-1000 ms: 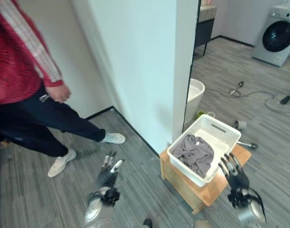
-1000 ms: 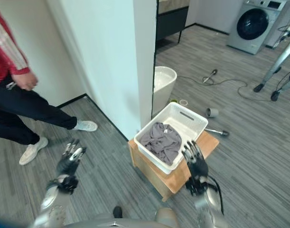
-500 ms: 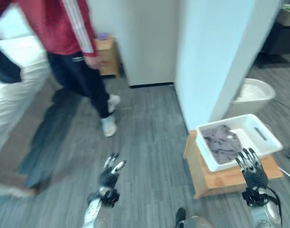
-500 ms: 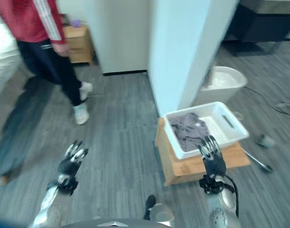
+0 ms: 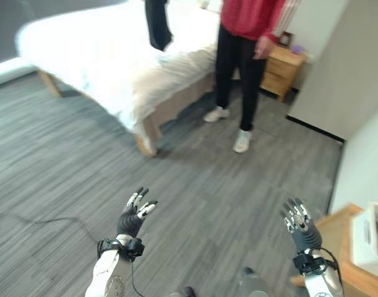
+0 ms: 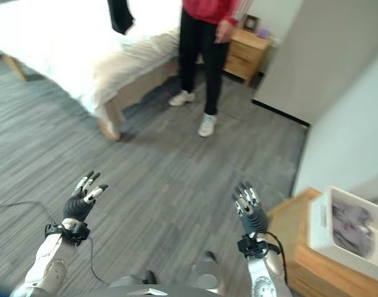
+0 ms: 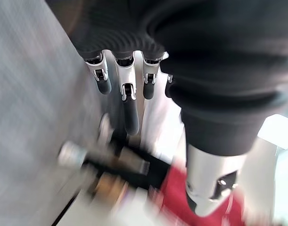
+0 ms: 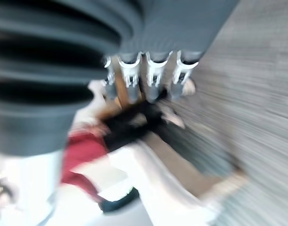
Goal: Pick up bed clothes into laundry basket.
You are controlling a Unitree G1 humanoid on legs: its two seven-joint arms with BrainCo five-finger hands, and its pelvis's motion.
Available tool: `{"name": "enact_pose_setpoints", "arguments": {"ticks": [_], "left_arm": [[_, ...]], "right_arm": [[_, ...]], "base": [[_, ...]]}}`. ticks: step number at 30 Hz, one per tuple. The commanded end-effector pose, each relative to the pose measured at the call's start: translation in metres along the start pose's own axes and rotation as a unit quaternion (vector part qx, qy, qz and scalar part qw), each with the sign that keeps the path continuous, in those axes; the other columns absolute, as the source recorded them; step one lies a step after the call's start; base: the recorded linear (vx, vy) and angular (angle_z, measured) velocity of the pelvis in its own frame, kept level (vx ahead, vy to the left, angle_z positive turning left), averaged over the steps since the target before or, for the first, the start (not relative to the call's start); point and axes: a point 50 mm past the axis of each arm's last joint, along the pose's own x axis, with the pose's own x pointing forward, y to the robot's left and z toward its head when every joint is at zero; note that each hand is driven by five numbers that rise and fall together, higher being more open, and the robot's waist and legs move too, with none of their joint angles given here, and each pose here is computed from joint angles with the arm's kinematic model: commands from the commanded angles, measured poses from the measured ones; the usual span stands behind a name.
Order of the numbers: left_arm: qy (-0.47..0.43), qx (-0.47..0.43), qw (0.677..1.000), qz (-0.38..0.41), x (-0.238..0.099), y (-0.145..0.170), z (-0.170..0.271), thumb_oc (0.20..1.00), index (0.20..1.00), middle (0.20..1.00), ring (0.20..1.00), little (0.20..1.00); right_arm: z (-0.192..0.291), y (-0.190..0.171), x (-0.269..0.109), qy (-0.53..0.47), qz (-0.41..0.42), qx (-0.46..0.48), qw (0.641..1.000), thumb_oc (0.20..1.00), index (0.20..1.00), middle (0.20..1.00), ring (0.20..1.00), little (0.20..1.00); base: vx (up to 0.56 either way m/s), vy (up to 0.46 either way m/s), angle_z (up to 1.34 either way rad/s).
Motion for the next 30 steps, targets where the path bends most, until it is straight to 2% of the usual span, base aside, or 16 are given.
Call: {"name": "enact_pose_setpoints", "arguments": {"ticks": [1, 5, 6, 11, 15, 27, 28, 30], "left_arm": [[-0.073, -0.003, 0.997, -0.03, 0.007, -0.016, 0.023, 1.0, 1.0, 1.0, 1.0, 1.0], [-0.06, -0.026, 0.998, -0.021, -0.004, -0.012, 0.014, 1.0, 1.0, 1.0, 1.0, 1.0], [-0.059, -0.058, 0.996, -0.013, -0.001, -0.015, 0.01, 1.0, 1.0, 1.0, 1.0, 1.0], [-0.044, -0.054, 0.997, -0.037, -0.004, -0.023, 0.005, 1.0, 1.0, 1.0, 1.0, 1.0], [-0.052, -0.038, 0.997, -0.039, -0.003, -0.023, 0.01, 1.0, 1.0, 1.0, 1.0, 1.0], [-0.052, -0.032, 0.998, -0.02, -0.012, -0.015, 0.009, 1.0, 1.0, 1.0, 1.0, 1.0], [-0.032, 0.123, 0.99, 0.064, -0.015, 0.02, 0.018, 1.0, 1.0, 1.0, 1.0, 1.0], [-0.033, 0.125, 0.989, 0.065, -0.017, 0.022, 0.019, 1.0, 1.0, 1.0, 1.0, 1.0]], "right_arm": [[0.03, 0.007, 0.008, -0.05, 0.051, -0.037, 0.997, 1.0, 1.0, 1.0, 1.0, 1.0], [0.035, -0.005, 0.0, -0.051, 0.037, -0.057, 0.996, 1.0, 1.0, 1.0, 1.0, 1.0], [0.041, -0.012, 0.0, -0.066, 0.019, -0.058, 0.996, 1.0, 1.0, 1.0, 1.0, 1.0], [0.035, -0.012, -0.004, -0.055, 0.019, -0.054, 0.997, 1.0, 1.0, 1.0, 1.0, 1.0], [0.027, -0.005, -0.004, -0.049, 0.024, -0.022, 0.998, 1.0, 1.0, 1.0, 1.0, 1.0], [0.015, -0.007, -0.01, -0.016, 0.027, -0.029, 0.999, 1.0, 1.0, 1.0, 1.0, 1.0], [0.089, -0.054, 0.003, -0.187, -0.105, -0.049, 0.975, 1.0, 1.0, 1.0, 1.0, 1.0], [0.092, -0.055, 0.001, -0.183, -0.102, -0.063, 0.976, 1.0, 1.0, 1.0, 1.0, 1.0]], "base": [[-0.07, -0.408, 0.35], [-0.14, -0.244, 1.1], [-0.29, -0.124, 0.82], [-0.06, 0.041, 0.8], [0.02, 0.107, 0.16], [0.01, 0.077, -0.03], [0.0, 0.024, -0.11], [0.02, -0.033, -0.06]]}}
